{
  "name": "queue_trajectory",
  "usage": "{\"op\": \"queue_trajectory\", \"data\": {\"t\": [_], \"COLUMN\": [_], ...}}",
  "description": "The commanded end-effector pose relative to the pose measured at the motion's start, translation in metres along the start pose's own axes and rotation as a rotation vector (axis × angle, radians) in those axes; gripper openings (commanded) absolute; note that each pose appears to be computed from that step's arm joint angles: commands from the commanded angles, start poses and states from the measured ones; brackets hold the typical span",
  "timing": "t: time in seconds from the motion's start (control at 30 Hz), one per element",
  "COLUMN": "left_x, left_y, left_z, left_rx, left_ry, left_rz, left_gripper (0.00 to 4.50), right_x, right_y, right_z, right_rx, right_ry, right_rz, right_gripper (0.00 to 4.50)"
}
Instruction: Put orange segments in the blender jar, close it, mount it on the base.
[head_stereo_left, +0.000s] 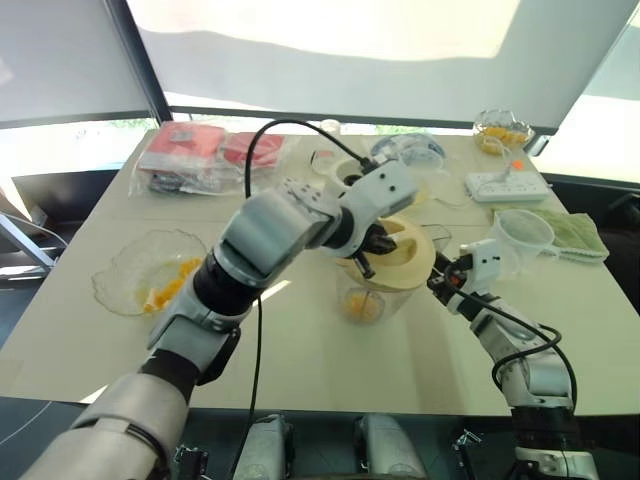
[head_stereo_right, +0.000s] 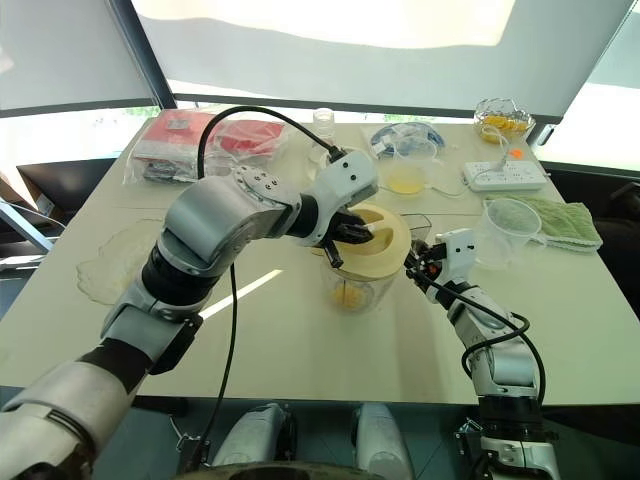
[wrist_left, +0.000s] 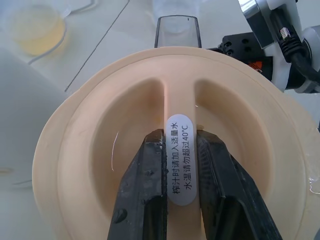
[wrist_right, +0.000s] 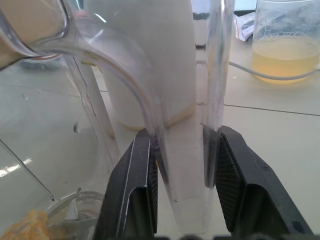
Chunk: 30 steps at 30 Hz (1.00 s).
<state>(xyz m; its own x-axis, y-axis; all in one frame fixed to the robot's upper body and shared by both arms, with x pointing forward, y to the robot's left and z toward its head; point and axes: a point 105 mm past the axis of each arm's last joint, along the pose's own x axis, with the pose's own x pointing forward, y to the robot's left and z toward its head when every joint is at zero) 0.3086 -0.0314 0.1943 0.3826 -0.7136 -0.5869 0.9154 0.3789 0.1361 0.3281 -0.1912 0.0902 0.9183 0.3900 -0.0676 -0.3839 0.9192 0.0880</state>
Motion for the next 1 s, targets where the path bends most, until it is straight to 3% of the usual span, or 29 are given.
{"op": "queue_trajectory", "data": {"t": [0.03,0.17,0.27,0.47,0.67,0.8,0.93,1.0], "left_x": [0.015,0.008,-0.005,-0.053,-0.101,-0.111,-0.112,-0.111], "left_y": [0.02,0.02,0.018,0.013,0.046,0.085,0.096,0.092], "left_z": [-0.069,-0.056,-0.016,0.069,0.117,0.1,0.044,0.005], "left_rx": [-0.09,-0.038,0.044,0.188,0.217,0.117,0.127,0.082], "left_ry": [0.256,0.221,0.08,-0.289,-0.644,-0.71,-0.647,-0.579], "left_rz": [0.117,0.101,0.071,0.011,0.185,0.316,0.309,0.263], "left_gripper": [0.26,2.27,3.64,3.64,3.64,3.64,3.64,3.64], "right_x": [-0.001,-0.001,-0.002,-0.004,-0.007,-0.008,-0.016,-0.023], "right_y": [0.004,0.004,0.004,0.003,0.001,-0.001,-0.013,-0.016], "right_z": [0.032,0.031,0.03,0.029,0.035,0.052,0.076,0.1], "right_rx": [-0.009,-0.011,-0.01,-0.012,-0.035,-0.087,-0.105,-0.112], "right_ry": [-0.129,-0.126,-0.125,-0.121,-0.119,-0.122,-0.102,-0.142], "right_rz": [0.036,0.036,0.036,0.033,0.031,-0.014,-0.122,-0.16], "right_gripper": [1.04,1.04,1.04,1.04,1.04,1.04,1.04,1.04]}}
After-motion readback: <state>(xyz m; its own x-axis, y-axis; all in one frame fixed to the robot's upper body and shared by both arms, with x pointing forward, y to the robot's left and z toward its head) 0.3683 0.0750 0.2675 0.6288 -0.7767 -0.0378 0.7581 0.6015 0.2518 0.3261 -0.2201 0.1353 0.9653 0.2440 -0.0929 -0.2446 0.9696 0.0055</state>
